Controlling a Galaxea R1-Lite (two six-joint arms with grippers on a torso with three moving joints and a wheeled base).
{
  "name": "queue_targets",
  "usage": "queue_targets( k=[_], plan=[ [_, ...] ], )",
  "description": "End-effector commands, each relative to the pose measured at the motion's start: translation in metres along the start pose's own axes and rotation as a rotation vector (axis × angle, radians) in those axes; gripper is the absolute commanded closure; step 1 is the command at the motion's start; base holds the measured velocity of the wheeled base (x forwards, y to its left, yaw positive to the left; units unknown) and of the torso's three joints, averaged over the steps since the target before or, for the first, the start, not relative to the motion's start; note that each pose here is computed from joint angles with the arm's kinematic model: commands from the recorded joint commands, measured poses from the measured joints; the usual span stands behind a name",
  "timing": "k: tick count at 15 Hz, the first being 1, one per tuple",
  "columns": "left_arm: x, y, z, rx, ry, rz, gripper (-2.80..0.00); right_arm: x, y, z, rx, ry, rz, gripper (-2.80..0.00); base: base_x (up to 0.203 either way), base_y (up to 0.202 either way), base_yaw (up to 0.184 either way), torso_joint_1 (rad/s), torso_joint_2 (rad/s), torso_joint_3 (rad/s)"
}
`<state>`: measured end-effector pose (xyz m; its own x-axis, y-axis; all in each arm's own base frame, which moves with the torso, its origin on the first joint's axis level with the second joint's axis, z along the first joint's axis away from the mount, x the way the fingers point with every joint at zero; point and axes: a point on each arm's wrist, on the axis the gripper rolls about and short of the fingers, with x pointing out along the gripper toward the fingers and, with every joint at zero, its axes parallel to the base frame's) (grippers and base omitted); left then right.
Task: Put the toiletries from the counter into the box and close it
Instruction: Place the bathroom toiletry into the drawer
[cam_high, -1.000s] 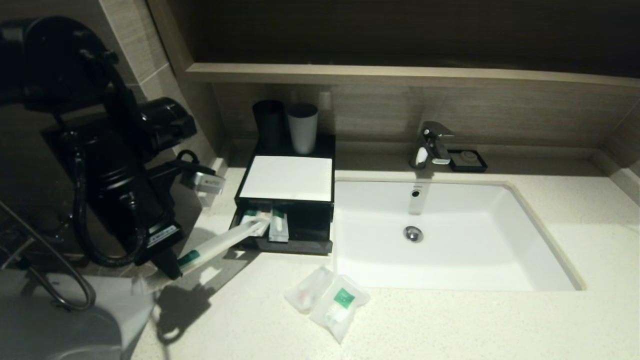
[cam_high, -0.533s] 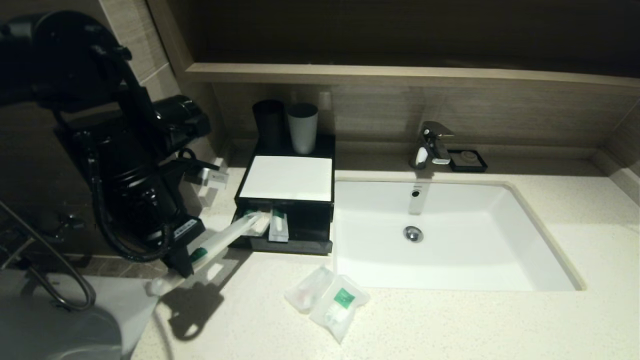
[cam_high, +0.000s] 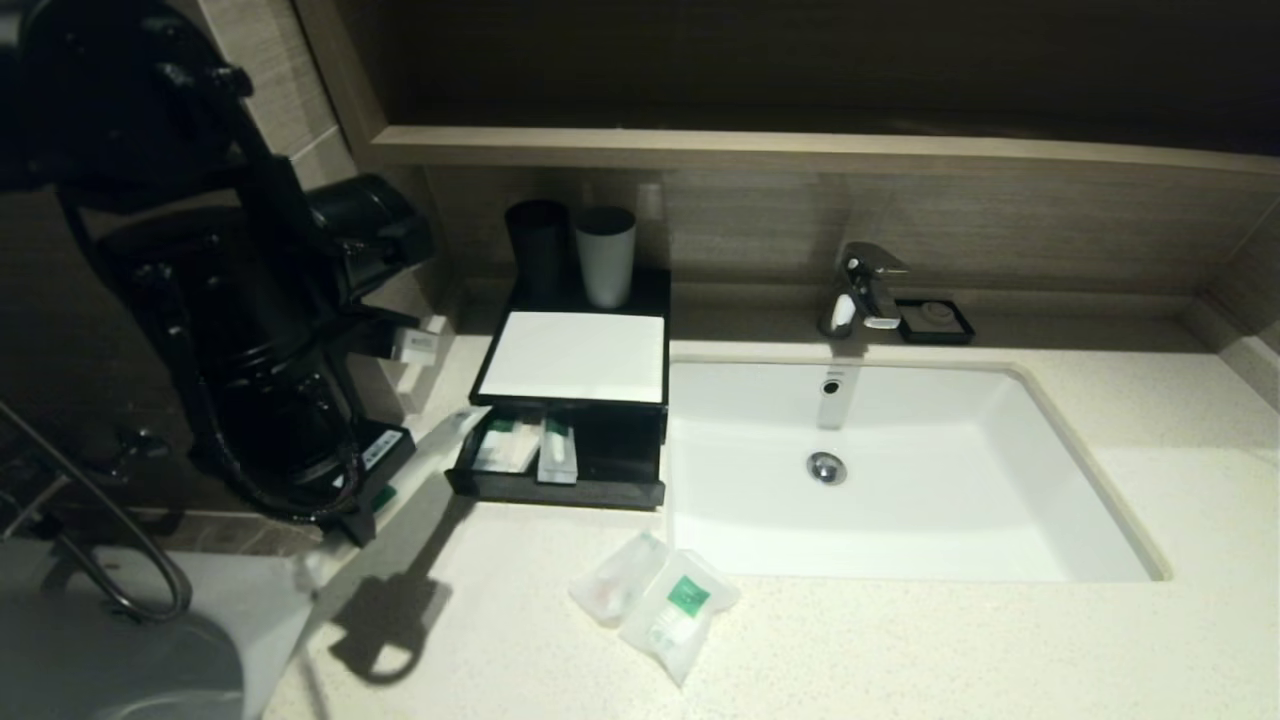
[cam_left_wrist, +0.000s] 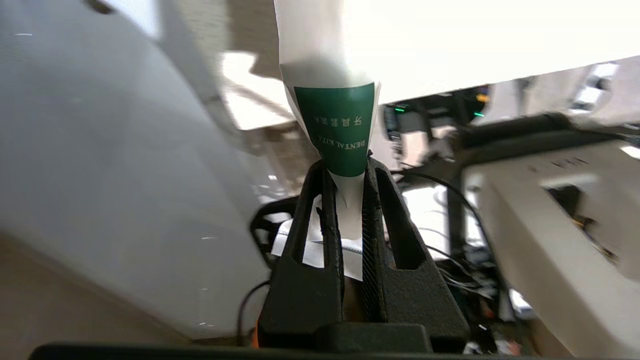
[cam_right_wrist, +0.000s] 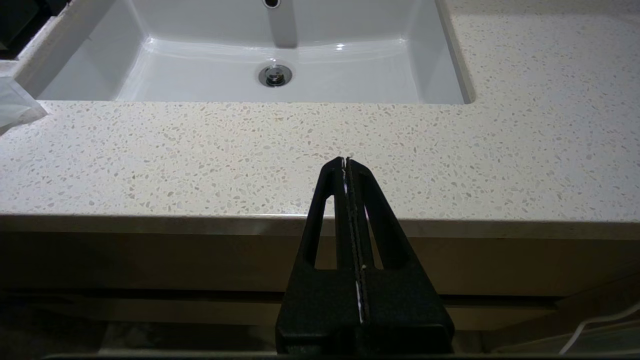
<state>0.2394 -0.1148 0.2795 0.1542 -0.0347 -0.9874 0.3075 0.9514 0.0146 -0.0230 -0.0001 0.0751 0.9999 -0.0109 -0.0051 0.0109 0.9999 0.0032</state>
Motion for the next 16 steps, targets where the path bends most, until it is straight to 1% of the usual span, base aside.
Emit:
queue_targets(
  k=[1, 2, 4, 6, 8, 12, 16],
  plan=[
    [0.005, -0.002, 0.003, 0.008, 0.020, 0.025, 0.00, 0.000, 0.000, 0.000, 0.000, 0.000, 0.000, 0.00, 0.000, 0.000, 0.000, 0.000, 0.00, 0.000],
    [0.006, -0.003, 0.004, 0.004, 0.020, 0.025, 0.00, 0.000, 0.000, 0.000, 0.000, 0.001, 0.000, 0.00, 0.000, 0.000, 0.000, 0.000, 0.00, 0.000],
    [0.006, -0.003, 0.006, -0.044, 0.002, 0.033, 0.00, 0.000, 0.000, 0.000, 0.000, 0.001, 0.000, 0.00, 0.000, 0.000, 0.000, 0.000, 0.00, 0.000],
    [0.004, -0.007, 0.005, -0.087, -0.023, 0.070, 0.00, 0.000, 0.000, 0.000, 0.000, 0.001, 0.000, 0.00, 0.000, 0.000, 0.000, 0.000, 0.00, 0.000],
    [0.001, -0.008, 0.002, -0.084, -0.036, 0.082, 0.00, 0.000, 0.000, 0.000, 0.000, 0.001, 0.000, 0.00, 0.000, 0.000, 0.000, 0.000, 0.00, 0.000],
    [0.012, -0.009, 0.009, -0.066, 0.014, 0.099, 0.00, 0.000, 0.000, 0.000, 0.000, 0.001, 0.000, 0.00, 0.000, 0.000, 0.000, 0.000, 0.00, 0.000],
    [0.021, -0.011, 0.018, -0.051, 0.010, 0.099, 0.00, 0.000, 0.000, 0.000, 0.000, 0.001, 0.000, 0.00, 0.000, 0.000, 0.000, 0.000, 0.00, 0.000]
  ],
)
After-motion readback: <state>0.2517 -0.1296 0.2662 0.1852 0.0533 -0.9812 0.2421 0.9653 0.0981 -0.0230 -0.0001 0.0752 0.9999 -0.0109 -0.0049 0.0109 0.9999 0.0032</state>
